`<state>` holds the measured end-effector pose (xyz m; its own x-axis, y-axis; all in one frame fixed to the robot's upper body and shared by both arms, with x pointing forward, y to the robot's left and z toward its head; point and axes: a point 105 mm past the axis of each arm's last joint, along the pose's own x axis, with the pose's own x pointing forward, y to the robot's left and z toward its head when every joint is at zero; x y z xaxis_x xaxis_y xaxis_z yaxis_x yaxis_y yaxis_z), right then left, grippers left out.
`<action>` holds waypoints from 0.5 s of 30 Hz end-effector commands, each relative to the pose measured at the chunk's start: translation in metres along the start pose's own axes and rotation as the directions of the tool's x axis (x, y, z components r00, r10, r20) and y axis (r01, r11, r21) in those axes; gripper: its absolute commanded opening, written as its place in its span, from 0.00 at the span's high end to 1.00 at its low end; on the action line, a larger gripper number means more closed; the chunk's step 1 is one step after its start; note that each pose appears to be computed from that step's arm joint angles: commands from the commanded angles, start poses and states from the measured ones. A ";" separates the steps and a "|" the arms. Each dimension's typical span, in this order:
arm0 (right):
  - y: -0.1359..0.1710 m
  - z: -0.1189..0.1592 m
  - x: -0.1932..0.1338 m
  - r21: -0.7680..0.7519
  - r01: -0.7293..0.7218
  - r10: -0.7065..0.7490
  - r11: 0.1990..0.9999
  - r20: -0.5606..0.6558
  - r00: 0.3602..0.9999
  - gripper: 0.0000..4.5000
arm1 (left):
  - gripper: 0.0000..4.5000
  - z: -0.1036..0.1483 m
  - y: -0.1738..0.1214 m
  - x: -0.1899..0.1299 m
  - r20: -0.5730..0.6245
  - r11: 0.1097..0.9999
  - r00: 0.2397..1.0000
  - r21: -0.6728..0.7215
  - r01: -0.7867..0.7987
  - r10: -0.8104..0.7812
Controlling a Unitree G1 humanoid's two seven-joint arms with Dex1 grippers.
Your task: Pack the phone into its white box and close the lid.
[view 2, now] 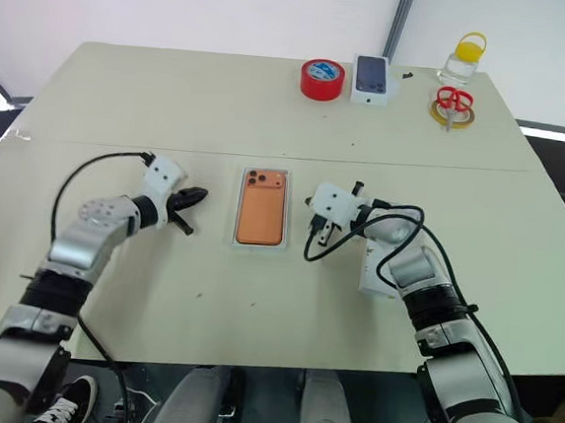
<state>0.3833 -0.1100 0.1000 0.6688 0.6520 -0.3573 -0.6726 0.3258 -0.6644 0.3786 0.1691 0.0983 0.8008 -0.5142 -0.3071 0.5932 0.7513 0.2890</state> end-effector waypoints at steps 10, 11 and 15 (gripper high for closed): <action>-0.004 0.014 -0.013 -0.071 -0.012 0.016 0.997 0.066 0.998 1.00 | 0.99 0.025 -0.105 0.045 0.051 0.920 0.919 0.062 0.387 -0.390; -0.004 0.012 -0.017 -0.074 -0.014 0.018 0.997 0.056 0.998 1.00 | 0.99 0.031 -0.112 0.048 0.071 0.913 0.910 0.053 0.404 -0.407; -0.003 0.003 -0.033 -0.068 -0.018 0.020 0.997 0.025 0.999 1.00 | 0.99 0.052 -0.131 0.060 0.129 0.899 0.889 0.049 0.436 -0.439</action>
<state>0.3673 -0.1409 0.0969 0.6601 0.6285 -0.4114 -0.6852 0.2792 -0.6728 0.3661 0.0541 0.0859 0.5662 -0.7685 -0.2980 0.8239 0.5385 0.1769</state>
